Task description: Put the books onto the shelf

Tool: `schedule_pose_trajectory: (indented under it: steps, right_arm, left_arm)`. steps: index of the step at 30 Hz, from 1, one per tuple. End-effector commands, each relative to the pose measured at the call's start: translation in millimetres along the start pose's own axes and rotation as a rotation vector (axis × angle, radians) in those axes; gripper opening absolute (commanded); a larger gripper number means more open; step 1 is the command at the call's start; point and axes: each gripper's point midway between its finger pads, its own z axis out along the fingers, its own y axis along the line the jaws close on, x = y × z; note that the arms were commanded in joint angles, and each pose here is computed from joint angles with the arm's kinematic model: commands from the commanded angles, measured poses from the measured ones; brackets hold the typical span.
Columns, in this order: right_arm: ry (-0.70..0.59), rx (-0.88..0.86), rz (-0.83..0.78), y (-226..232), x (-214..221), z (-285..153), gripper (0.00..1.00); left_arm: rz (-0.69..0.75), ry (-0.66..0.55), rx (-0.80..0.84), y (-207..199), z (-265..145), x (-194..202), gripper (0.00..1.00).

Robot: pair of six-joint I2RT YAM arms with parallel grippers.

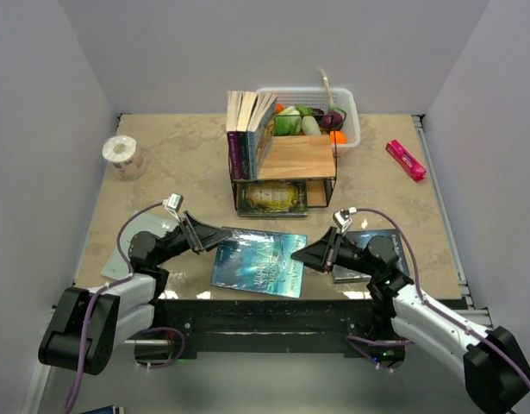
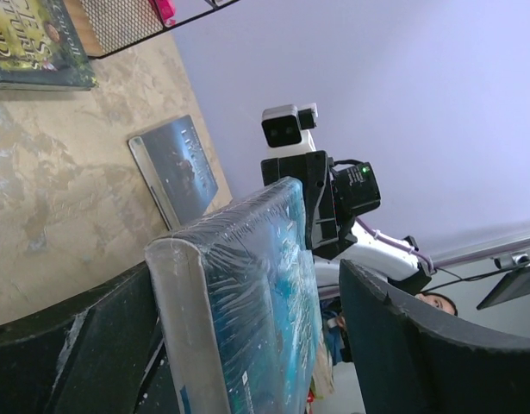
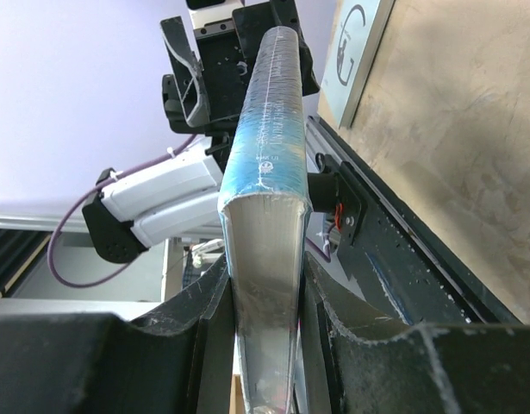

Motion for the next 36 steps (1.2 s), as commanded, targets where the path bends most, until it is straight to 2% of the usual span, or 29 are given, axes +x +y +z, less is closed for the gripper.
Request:
schedule_pose_trajectory:
  steps: [1, 5, 6, 8, 9, 10, 11, 14, 17, 18, 19, 20, 22, 24, 29, 36]
  right_arm:
    - [0.016, -0.167, -0.092, 58.5, -6.7, 3.8, 0.00]
    - [0.026, -0.179, -0.104, 64.6, -9.8, 8.8, 0.00]
    - [0.028, -0.174, -0.106, 64.4, -11.4, 11.1, 0.00]
    - [0.031, -0.173, -0.110, 64.8, -12.4, 12.4, 0.00]
    - [0.033, -0.166, -0.109, 62.7, -13.2, 14.2, 0.00]
    - [0.037, -0.166, -0.109, 62.7, -13.0, 14.8, 0.00]
    - [0.038, -0.165, -0.113, 62.5, -13.3, 15.5, 0.00]
    - [0.037, -0.156, -0.113, 58.9, -14.4, 17.0, 0.00]
    - [0.039, -0.110, -0.150, 53.9, -16.4, 19.6, 0.00]
    - [0.051, -0.032, -0.188, 44.0, -18.0, 22.2, 0.00]
    - [0.032, 0.015, -0.213, 39.0, -23.4, 23.1, 0.11]
    - [0.026, 0.045, -0.239, 39.1, -25.2, 21.6, 0.47]
    - [0.025, 0.098, -0.253, 34.9, -25.8, 18.8, 0.66]
    - [0.008, 0.125, -0.250, 29.3, -26.5, 15.1, 0.79]
    - [-0.002, 0.157, -0.212, 8.1, -20.0, 7.9, 0.82]
    - [0.003, 0.137, -0.164, -10.1, -6.6, -0.8, 0.82]
  left_arm:
    - [-0.017, 0.079, 0.020, 10.1, -24.7, 44.5, 0.85]
    - [-0.027, 0.092, -0.013, 18.6, -22.3, 46.7, 0.83]
    - [-0.027, 0.094, -0.013, 18.7, -22.1, 47.2, 0.76]
    - [-0.020, 0.104, -0.002, 15.9, -21.5, 49.2, 0.63]
    - [-0.021, 0.106, 0.002, 15.0, -21.6, 50.0, 0.46]
    - [-0.014, 0.109, 0.012, 12.5, -21.1, 50.3, 0.38]
    - [-0.007, 0.109, 0.024, 9.2, -20.4, 49.7, 0.24]
    - [0.009, 0.123, 0.051, 1.1, -17.6, 48.6, 0.00]
    - [0.013, 0.104, 0.065, -5.0, -14.2, 41.8, 0.00]
    - [0.021, 0.088, 0.070, -7.5, -13.3, 38.8, 0.00]
    - [0.018, 0.072, 0.066, -7.5, -12.2, 35.7, 0.00]
    - [-0.005, 0.032, 0.033, -1.3, -9.2, 28.3, 0.00]
    - [-0.005, -0.021, 0.011, 1.0, -7.0, 18.7, 0.00]
    - [-0.023, -0.097, -0.033, 8.5, -4.8, 5.6, 0.00]
    - [-0.077, -0.216, -0.029, 3.4, -1.1, -18.8, 0.00]
    - [-0.103, -0.258, 0.011, -10.4, 6.2, -36.2, 0.00]
